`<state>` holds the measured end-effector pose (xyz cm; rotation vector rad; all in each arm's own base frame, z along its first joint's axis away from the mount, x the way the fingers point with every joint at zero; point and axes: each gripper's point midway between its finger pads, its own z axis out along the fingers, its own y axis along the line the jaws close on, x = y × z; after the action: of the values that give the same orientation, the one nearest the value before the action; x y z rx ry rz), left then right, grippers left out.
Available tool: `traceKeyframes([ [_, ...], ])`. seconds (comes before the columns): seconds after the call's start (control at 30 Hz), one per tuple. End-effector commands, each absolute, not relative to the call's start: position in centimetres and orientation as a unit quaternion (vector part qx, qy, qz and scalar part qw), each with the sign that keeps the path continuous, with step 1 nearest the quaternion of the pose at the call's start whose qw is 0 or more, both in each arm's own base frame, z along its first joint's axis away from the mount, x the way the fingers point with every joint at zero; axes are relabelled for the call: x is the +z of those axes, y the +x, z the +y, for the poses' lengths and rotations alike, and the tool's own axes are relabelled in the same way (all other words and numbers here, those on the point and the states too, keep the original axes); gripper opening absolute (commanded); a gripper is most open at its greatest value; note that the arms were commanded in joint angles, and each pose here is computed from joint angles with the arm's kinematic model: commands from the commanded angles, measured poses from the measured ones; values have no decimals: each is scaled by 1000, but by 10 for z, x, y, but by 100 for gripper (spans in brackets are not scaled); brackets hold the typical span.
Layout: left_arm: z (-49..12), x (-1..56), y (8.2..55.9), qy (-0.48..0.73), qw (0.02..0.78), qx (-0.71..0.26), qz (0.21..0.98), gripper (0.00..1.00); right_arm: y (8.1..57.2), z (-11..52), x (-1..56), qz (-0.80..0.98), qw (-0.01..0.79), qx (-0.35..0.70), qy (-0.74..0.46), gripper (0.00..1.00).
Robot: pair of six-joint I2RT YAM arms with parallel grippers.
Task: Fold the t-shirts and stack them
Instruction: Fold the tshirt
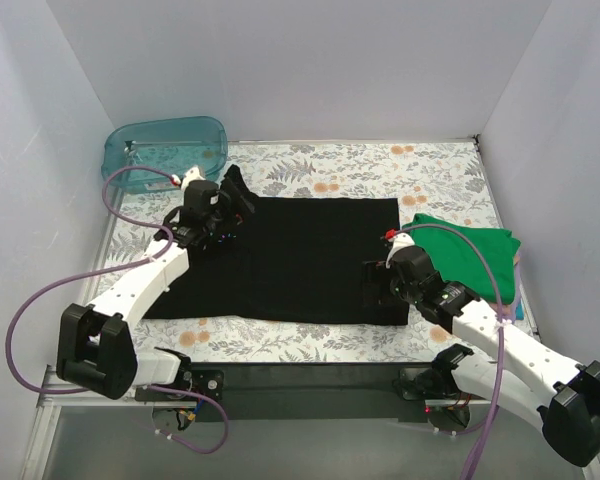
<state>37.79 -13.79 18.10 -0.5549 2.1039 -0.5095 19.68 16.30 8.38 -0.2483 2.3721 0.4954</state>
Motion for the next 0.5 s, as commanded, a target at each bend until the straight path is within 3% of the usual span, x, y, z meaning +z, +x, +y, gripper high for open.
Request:
traceKeyframes([
  [0.0,-116,132,352,-249,397,-144,872,93,202,181,99,901,356,224,-111,98],
  [0.2,-109,96,356,-264,373,-104,884,94,206,181,92,903,354,217,-110,98],
  [0.47,-109,50,420,-260,361,-61,894,95,217,177,87,907,358,185,-117,99],
])
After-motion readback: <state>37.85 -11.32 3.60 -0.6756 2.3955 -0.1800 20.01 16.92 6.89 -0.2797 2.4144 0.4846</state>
